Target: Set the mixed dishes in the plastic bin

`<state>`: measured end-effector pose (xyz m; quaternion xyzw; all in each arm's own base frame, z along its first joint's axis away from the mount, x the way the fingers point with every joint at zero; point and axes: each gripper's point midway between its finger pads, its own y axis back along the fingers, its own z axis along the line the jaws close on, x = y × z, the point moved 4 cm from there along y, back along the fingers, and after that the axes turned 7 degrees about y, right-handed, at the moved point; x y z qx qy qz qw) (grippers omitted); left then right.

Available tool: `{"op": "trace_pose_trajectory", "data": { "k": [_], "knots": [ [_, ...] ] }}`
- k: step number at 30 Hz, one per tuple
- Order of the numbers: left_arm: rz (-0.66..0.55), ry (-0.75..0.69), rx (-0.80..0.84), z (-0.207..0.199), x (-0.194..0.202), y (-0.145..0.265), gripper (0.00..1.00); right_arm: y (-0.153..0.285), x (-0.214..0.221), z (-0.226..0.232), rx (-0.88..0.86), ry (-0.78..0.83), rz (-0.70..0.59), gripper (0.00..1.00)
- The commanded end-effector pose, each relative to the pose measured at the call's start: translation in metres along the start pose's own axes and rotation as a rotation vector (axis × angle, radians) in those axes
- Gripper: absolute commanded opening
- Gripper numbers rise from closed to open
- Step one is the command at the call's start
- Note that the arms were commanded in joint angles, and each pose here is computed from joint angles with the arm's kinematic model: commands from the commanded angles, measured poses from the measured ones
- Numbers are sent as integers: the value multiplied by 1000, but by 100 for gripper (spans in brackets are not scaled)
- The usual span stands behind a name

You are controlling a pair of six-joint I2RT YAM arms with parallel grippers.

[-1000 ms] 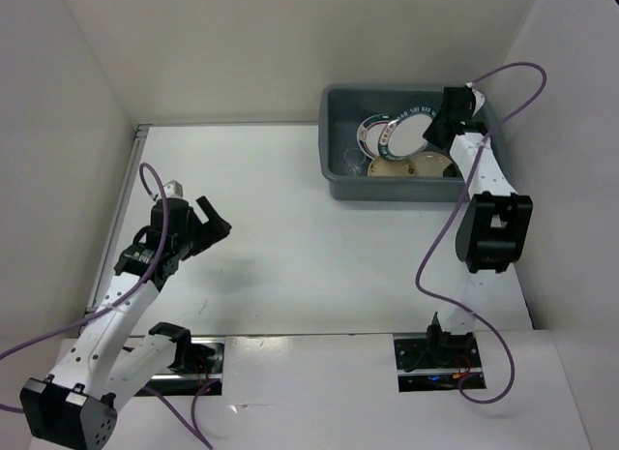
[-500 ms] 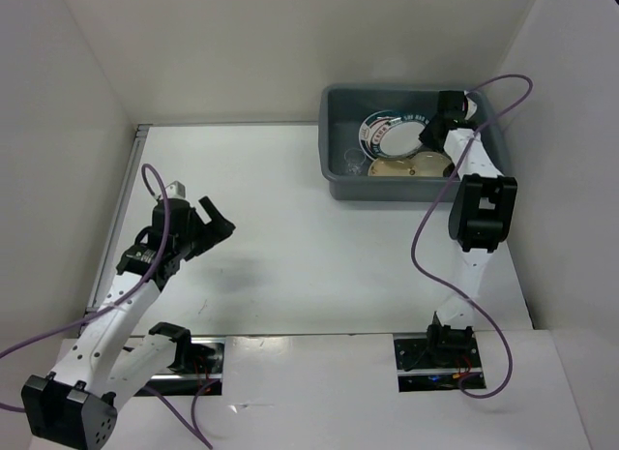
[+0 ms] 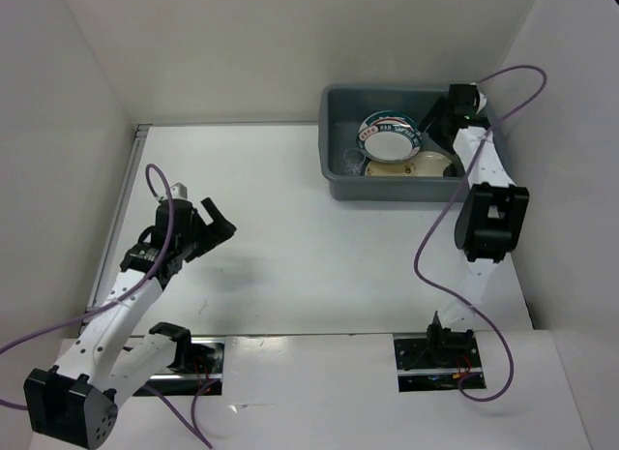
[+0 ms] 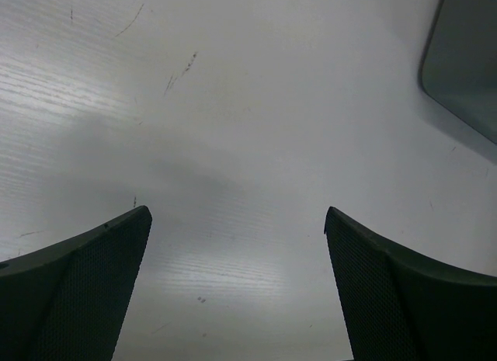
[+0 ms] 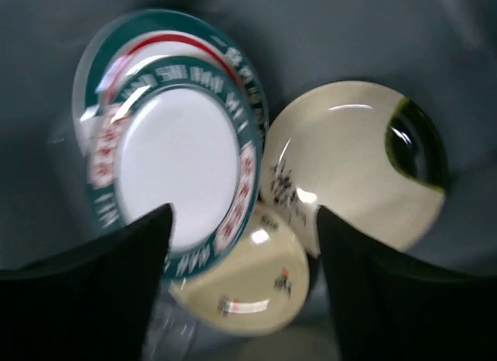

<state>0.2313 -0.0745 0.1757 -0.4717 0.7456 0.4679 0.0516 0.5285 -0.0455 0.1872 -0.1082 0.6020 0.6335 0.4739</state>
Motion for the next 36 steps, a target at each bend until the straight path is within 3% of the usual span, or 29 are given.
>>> {"op": "trace_pose_trajectory", "data": {
  "k": [1, 3, 4, 8, 10, 13, 14, 17, 18, 21, 26, 28, 36],
  "knots": [
    [-64, 34, 57, -13, -12, 0, 100, 149, -76, 14, -129, 60, -277, 83],
    [-112, 39, 116, -24, -22, 9, 100, 180, -57, 3, -142, 95, -273, 92],
    [-127, 40, 120, -24, -24, 12, 100, 242, -69, 5, -216, 86, -413, 94],
    [-235, 38, 142, -28, -42, 36, 100, 306, -5, -4, -408, 86, -439, 100],
    [-263, 23, 134, -27, -44, 39, 100, 317, 24, 0, -499, 78, -379, 100],
    [-257, 7, 121, -27, -44, 38, 100, 307, 106, 2, -704, 55, -152, 100],
    [-244, 1, 117, -28, -41, 35, 100, 325, 126, 8, -823, 70, -108, 100],
    [-237, 0, 123, -29, -40, 35, 100, 332, 172, 4, -919, 46, -5, 100],
    [-237, 0, 123, -29, -40, 35, 100, 353, 184, -4, -947, 60, -35, 100],
    [-258, 4, 147, -31, -43, 43, 100, 386, 206, -27, -932, 79, -138, 100],
    [-317, 16, 136, -18, -43, 49, 100, 406, 224, -42, -985, -110, -244, 100],
    [-336, 43, 148, -19, -45, 54, 100, 395, 225, -41, -947, -102, -211, 100],
    [-337, 122, 112, 0, -31, 43, 100, 373, 205, -61, -748, -242, -349, 100]
  ]
}}
